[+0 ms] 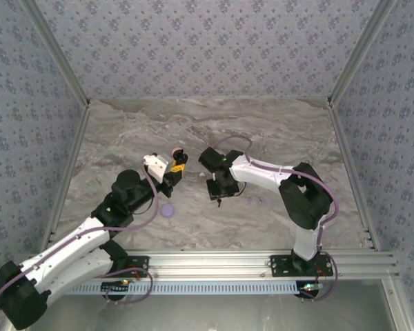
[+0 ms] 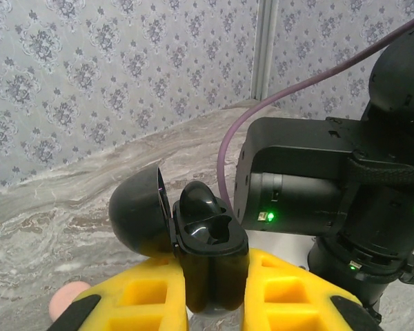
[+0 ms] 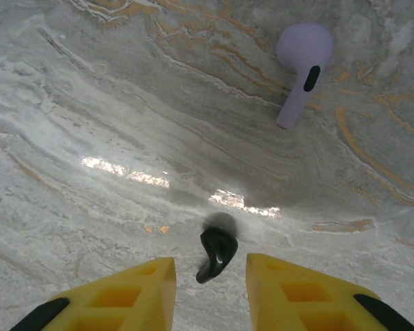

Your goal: Insert wireless bluetooth earbuds into charging case

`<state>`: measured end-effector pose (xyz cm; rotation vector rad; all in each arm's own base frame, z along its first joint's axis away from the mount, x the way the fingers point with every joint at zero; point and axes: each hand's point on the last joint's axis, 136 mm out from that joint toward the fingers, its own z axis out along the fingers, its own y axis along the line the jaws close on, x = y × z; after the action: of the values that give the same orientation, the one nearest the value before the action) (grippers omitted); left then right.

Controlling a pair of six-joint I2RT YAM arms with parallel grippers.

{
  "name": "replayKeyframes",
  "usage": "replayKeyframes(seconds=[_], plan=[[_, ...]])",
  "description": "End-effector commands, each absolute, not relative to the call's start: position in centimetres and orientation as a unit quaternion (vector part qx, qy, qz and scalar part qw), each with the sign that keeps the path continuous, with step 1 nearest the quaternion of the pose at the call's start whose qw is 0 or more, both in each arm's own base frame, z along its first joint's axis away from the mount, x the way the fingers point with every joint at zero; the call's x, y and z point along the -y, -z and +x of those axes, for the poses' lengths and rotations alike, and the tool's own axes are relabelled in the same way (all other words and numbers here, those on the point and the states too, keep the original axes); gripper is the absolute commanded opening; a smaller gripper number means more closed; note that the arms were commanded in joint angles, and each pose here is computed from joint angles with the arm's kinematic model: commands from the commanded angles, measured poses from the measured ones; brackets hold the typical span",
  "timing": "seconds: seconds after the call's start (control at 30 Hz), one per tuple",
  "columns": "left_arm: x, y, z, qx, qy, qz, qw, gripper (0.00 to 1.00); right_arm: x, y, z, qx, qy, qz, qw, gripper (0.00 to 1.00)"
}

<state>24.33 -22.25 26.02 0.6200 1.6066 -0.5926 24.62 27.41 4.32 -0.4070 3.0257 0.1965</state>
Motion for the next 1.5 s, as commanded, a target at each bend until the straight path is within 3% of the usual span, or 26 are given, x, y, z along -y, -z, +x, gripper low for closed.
replayKeyframes(seconds=[0.0, 0.8, 1.1, 1.47], plan=[[22.1, -27.2, 24.4, -0.685, 0.253, 0.266, 0.630, 0.00, -27.4, -3.8, 24.5, -0.988, -0.046, -0.144, 0.034, 0.34], [22.1, -27.1, 24.5, -0.686, 0.254, 0.263, 0.629, 0.00, -26.9, -1.4, 23.8, -0.987, -0.013, -0.162, 0.013, 0.23], [22.8, -27.5, 24.3, -0.678, 0.273, 0.267, 0.628, 0.00, -26.1, -7.9, 26.4, -0.975, -0.030, -0.187, 0.120, 0.20], [25.9, -28.0, 24.2, -0.667, 0.326, 0.304, 0.597, 0.00, -23.9, -21.5, 29.3, -0.917, -0.099, -0.226, 0.313, 0.20]])
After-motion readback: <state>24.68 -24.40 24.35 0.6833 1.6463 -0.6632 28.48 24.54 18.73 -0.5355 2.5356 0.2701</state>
